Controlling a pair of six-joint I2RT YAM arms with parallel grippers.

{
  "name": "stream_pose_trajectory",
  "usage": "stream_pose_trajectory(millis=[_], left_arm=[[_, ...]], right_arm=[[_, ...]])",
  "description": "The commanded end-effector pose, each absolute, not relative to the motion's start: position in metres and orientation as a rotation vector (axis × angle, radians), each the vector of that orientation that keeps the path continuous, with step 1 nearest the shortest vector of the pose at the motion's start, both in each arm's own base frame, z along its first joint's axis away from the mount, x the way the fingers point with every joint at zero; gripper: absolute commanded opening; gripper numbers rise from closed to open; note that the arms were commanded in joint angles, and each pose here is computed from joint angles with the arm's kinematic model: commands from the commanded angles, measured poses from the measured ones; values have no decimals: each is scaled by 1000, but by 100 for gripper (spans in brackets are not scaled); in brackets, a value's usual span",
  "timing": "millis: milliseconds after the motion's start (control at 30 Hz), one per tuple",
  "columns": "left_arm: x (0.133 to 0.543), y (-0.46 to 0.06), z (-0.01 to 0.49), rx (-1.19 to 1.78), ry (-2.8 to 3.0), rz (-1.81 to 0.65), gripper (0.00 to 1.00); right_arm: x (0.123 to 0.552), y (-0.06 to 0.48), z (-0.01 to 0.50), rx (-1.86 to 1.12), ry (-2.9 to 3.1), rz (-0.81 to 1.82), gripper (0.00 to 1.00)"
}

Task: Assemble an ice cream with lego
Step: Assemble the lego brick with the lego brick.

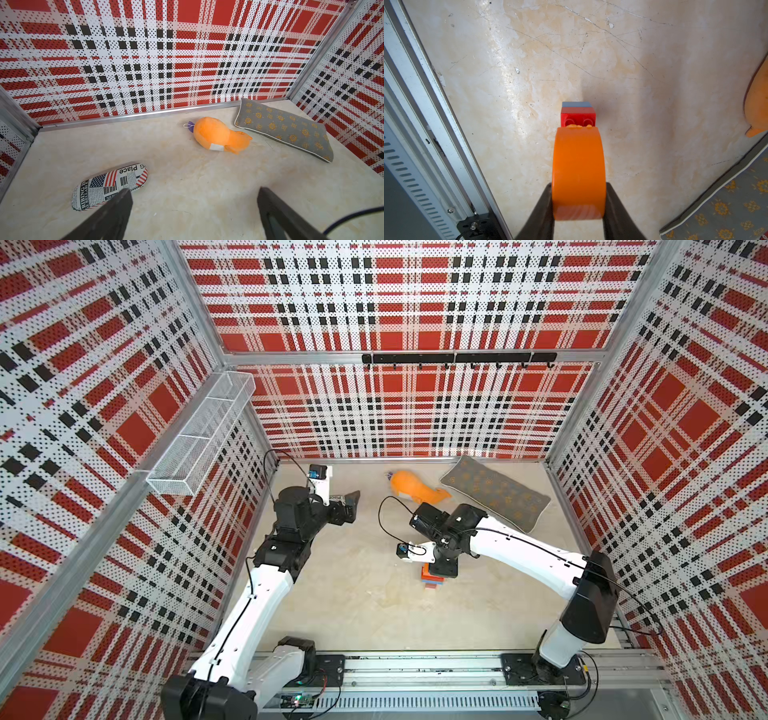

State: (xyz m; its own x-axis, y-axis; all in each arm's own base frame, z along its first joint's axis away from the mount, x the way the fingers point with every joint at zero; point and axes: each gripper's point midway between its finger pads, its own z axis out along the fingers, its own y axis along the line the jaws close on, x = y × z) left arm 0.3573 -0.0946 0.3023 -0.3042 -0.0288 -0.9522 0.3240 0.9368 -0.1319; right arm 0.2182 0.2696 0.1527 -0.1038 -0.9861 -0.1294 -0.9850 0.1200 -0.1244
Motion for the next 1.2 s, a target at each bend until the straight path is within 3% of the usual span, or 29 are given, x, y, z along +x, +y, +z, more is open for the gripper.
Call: stream_pose_trajectory(millis=[0,1167], left_arm=[[359,-91,299,214,1853,-341,97],[358,-93,299,228,1853,-353,98]], right_arm=[[218,278,151,-1985,2191,5,19],[225,275,140,-1924,2272,-57,20]])
